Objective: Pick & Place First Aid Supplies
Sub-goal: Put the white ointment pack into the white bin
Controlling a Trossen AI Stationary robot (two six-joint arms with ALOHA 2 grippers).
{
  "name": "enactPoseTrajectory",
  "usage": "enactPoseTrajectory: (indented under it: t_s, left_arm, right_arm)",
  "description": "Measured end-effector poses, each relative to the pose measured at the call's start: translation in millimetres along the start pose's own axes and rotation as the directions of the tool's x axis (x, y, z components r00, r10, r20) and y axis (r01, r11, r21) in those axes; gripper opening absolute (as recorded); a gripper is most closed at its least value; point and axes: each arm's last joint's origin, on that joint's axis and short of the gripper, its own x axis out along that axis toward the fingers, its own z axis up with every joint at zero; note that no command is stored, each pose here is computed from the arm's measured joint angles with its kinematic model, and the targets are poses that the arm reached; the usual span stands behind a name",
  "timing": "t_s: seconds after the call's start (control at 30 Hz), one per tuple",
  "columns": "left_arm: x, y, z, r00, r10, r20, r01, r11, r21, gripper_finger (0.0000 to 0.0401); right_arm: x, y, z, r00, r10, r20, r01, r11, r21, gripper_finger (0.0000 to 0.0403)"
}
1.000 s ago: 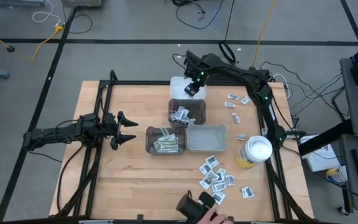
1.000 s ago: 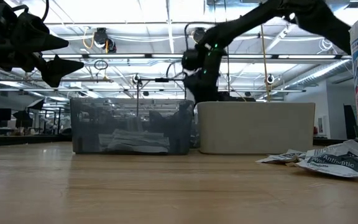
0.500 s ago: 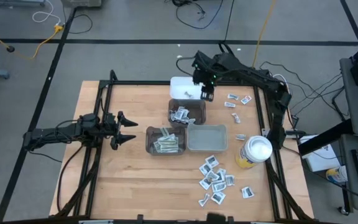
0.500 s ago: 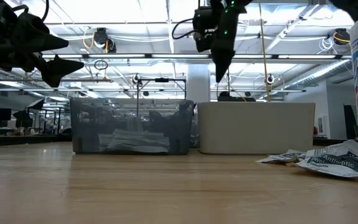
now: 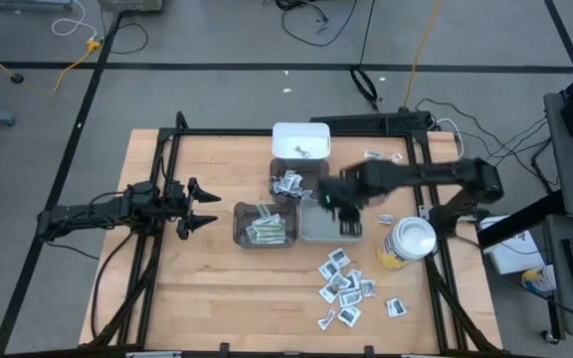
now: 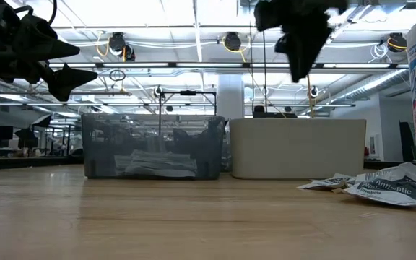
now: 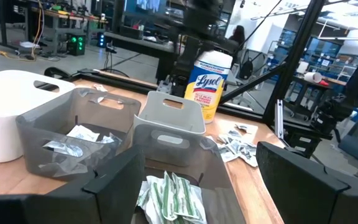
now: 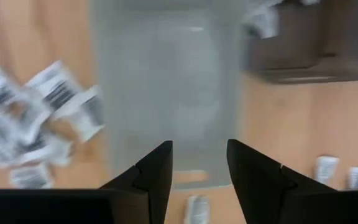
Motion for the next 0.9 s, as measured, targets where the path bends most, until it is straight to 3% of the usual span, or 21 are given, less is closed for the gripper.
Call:
enactPoseTrajectory:
  t_s: [0.23,0.43,0.67,0.9]
  left_arm:
    - [0.0,0.0,0.0,1.0,0.0,0.0,0.0,1.0,0.0,0.031]
    - [0.0,0.0,0.0,1.0,0.0,0.0,0.0,1.0,0.0,0.031]
    - [0.0,0.0,0.0,1.0,0.0,0.0,0.0,1.0,0.0,0.031]
    - [0.0,0.0,0.0,1.0,0.0,0.0,0.0,1.0,0.0,0.031]
  right_arm:
    - [-5.2,78.9,-14.8,0.999,0.05,0.015,-0.048,0.991,-0.121,0.0146]
    - [-10.9,127.6,-32.2,0.995,0.094,0.032,-0.09,0.987,-0.13,0.0146]
    - [-16.5,166.3,-55.5,0.992,0.126,0.025,-0.122,0.984,-0.127,0.0146]
    - [-14.8,183.5,-64.7,0.994,0.109,0.031,-0.103,0.983,-0.151,0.0146]
